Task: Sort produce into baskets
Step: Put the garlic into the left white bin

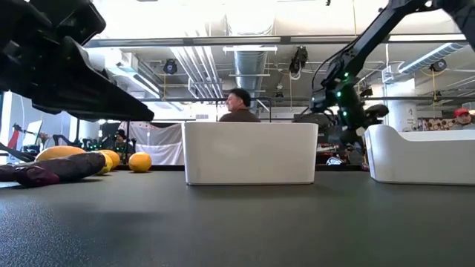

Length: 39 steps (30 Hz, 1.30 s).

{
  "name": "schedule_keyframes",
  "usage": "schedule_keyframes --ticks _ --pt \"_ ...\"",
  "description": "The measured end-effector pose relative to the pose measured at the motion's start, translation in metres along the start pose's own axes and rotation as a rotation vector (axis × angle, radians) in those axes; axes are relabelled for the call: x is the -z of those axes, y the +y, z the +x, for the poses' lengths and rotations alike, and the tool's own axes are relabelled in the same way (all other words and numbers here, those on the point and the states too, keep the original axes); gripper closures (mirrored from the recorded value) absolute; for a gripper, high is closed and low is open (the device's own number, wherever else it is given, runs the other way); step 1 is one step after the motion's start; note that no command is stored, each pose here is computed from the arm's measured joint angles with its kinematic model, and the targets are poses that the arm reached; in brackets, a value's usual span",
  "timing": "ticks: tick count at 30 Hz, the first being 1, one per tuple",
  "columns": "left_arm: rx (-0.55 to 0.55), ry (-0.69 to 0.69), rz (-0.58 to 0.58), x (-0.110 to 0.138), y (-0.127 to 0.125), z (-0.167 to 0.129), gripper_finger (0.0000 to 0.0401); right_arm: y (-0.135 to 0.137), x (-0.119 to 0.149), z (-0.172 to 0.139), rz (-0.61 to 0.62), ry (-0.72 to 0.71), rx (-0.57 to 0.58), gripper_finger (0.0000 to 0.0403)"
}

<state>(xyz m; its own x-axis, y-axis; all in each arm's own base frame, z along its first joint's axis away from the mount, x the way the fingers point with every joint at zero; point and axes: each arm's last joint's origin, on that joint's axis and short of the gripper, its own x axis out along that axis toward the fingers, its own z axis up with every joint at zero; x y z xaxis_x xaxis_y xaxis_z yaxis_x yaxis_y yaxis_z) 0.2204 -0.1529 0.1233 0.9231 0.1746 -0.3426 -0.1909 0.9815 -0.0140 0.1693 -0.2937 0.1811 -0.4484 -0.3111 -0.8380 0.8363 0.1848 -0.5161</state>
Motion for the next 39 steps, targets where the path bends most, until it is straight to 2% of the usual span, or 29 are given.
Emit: schedule_keyframes --ticks 4,9,14,22,28,33,39 --pt "-0.004 0.007 0.007 0.002 0.0 0.001 0.0235 0.004 -0.009 0.01 -0.101 0.029 0.02 0.0183" --pt "-0.004 0.007 0.008 0.002 0.0 0.001 0.0235 0.005 -0.012 0.027 -0.234 0.141 0.128 0.0184" --pt "-0.005 0.009 0.009 0.003 0.0 0.001 0.0235 0.008 -0.009 0.042 -0.334 0.219 0.108 0.0184" --pt "-0.012 0.016 0.016 0.004 0.002 0.002 0.0235 0.013 -0.009 0.048 -0.472 0.244 0.065 0.0184" --pt "-0.012 0.016 0.017 0.004 0.002 0.002 0.0235 0.012 -0.015 0.052 -0.451 0.199 0.051 0.0184" --pt "-0.012 0.017 0.017 0.004 0.002 0.002 0.0235 0.014 -0.016 0.053 -0.473 0.189 -0.021 0.0184" --pt "-0.012 0.017 0.017 0.004 0.002 0.002 0.0235 0.013 -0.016 0.054 -0.422 0.193 -0.025 0.0184"
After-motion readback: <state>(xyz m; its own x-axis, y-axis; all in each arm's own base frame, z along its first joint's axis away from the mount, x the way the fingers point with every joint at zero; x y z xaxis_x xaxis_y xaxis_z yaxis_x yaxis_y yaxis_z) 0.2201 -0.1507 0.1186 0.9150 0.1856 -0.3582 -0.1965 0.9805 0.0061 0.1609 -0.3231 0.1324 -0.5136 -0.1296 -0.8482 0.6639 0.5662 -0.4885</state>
